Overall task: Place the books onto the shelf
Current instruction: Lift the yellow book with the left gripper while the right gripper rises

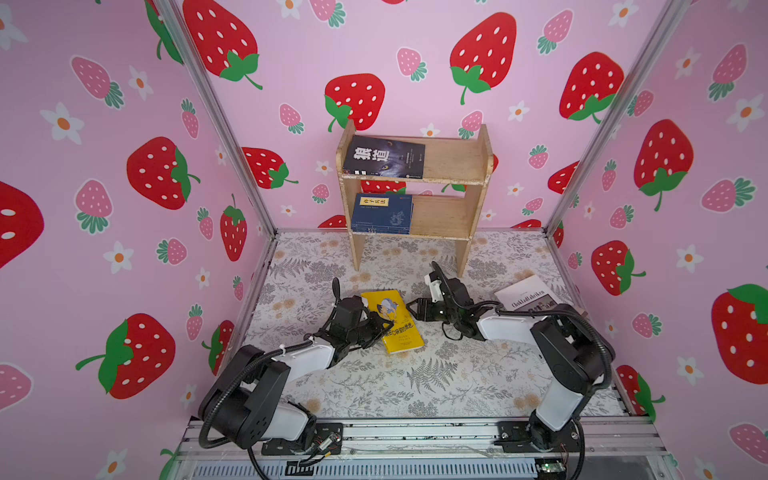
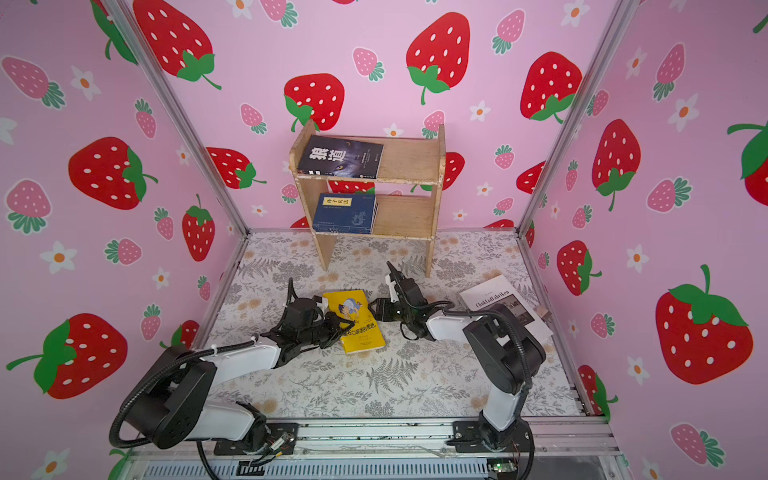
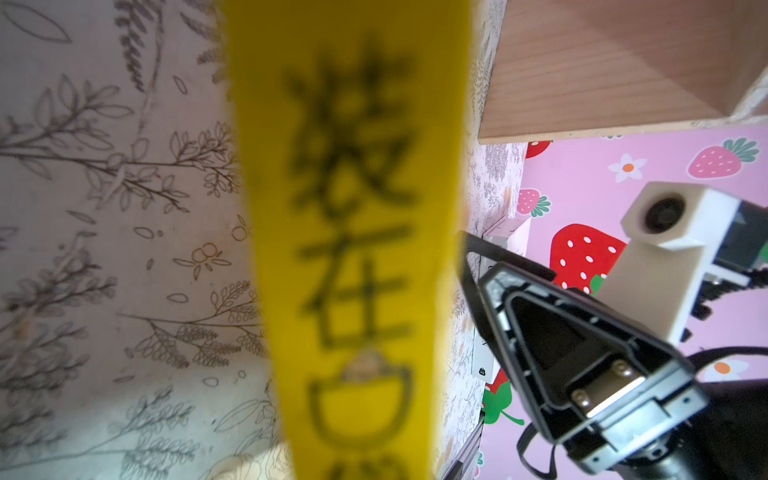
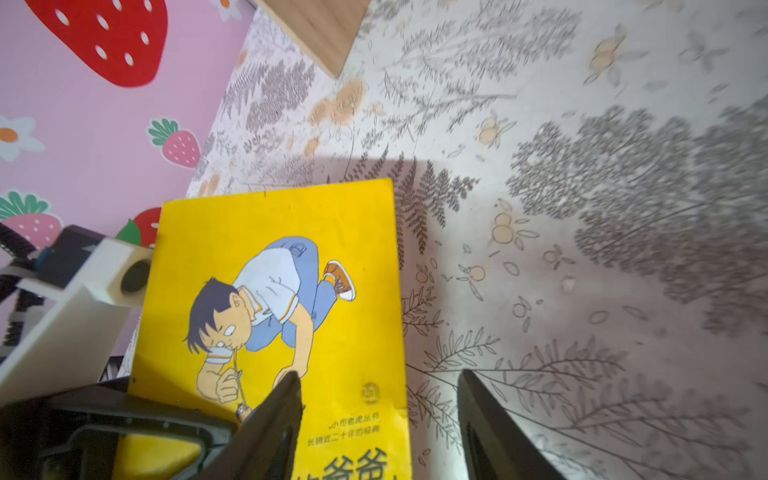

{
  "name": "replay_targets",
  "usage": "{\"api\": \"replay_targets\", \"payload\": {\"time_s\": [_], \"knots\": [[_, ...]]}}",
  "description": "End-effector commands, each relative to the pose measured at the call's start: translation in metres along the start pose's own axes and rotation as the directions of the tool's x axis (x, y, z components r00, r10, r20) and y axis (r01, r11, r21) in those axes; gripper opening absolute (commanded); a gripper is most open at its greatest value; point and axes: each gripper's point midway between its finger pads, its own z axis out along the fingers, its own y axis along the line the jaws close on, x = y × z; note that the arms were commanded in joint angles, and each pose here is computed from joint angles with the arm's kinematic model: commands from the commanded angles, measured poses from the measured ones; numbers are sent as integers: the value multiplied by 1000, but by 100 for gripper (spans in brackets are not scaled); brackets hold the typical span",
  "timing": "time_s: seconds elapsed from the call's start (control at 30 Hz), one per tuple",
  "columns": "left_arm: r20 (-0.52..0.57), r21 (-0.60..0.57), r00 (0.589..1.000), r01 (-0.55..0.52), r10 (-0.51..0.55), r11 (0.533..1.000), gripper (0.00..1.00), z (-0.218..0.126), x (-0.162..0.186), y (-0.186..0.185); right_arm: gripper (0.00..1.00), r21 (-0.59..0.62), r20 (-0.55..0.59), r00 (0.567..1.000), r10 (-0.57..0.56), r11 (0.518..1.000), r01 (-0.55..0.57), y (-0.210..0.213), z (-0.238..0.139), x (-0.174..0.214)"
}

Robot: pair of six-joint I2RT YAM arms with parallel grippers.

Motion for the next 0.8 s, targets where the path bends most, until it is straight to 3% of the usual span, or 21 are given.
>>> {"api": "replay_targets", "payload": {"time_s": [0.0,0.2,0.33,0.5,0.67,0.77], "knots": [[60,58,991,-122,119,991,0,-22,-16,-45,65,3,86,996,30,1000,-30,1,-25,-26],[164,91,962,-237,220,967,0,-71,-29,-89,79,-36,239,969,58,998,-51,18,-74,-68],[279,123,908,-356,312,926,0,-120,-44,-137,90,-84,338,938,83,995,-57,31,-105,-92],[468,134,786,-515,404,847,0,-190,-64,-205,100,-203,433,893,124,978,-37,57,-138,-119],[621,151,657,-636,428,757,0,-239,-81,-268,100,-364,482,862,159,931,32,95,-162,-137],[695,147,584,-687,420,712,0,-262,-93,-302,100,-401,506,844,178,915,47,106,-173,-147]]}}
